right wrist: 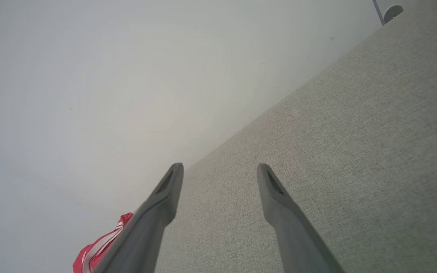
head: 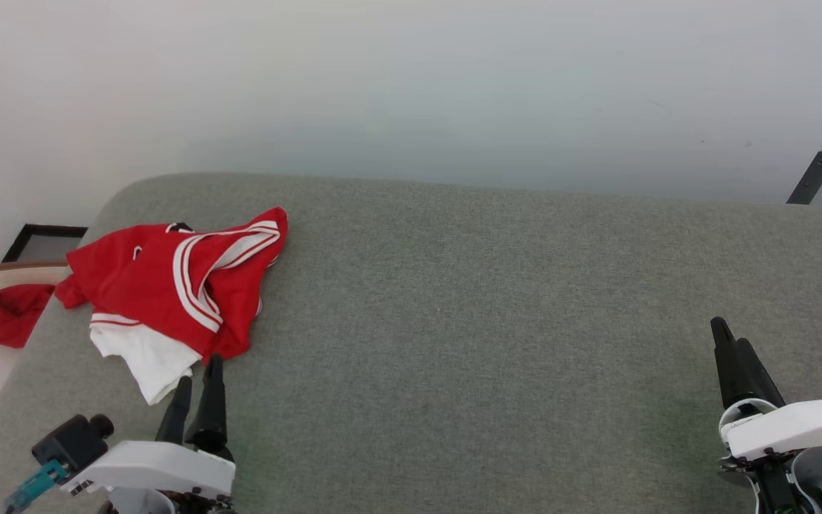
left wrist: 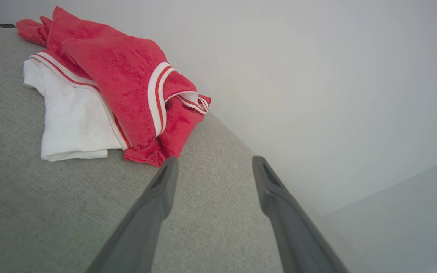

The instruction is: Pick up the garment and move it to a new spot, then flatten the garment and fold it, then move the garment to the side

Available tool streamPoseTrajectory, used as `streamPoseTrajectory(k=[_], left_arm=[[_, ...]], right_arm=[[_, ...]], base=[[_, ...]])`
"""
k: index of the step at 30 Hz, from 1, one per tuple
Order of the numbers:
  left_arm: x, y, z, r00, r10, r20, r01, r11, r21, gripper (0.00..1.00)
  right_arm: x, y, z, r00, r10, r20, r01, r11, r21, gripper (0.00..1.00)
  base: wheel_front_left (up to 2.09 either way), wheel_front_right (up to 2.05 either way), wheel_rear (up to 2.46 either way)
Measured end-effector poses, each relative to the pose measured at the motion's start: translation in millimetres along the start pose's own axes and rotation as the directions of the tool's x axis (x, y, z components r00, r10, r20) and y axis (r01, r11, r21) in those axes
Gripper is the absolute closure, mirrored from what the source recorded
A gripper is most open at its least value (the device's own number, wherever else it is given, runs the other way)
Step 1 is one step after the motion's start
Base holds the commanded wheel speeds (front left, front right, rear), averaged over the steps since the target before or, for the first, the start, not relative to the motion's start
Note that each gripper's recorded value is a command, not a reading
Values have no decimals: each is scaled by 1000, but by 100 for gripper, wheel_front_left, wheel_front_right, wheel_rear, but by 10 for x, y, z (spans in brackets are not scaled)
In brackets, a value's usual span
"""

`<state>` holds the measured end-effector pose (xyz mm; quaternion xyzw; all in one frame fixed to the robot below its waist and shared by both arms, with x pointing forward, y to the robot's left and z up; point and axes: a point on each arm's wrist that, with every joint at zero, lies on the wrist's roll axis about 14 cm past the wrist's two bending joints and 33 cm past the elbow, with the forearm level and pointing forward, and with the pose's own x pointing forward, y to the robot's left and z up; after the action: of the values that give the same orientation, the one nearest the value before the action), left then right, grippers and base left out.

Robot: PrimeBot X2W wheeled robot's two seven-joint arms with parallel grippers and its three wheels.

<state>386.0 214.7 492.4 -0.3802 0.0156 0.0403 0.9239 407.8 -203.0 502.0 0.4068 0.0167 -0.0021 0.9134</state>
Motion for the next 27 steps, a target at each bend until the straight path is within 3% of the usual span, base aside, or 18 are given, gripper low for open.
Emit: streamPoseTrajectory(k=[16, 27], left_arm=[[13, -26, 45, 999, -27, 21, 22, 974, 225, 0], [35, -102, 68, 997, -65, 31, 51, 936, 347, 0]], right_arm=[[52, 6, -11, 1000, 18, -18, -22, 964, -264, 0], [44, -26, 19, 1000, 19, -10, -21, 927, -375, 0]], base=[[0, 0, 0], [0, 0, 0]])
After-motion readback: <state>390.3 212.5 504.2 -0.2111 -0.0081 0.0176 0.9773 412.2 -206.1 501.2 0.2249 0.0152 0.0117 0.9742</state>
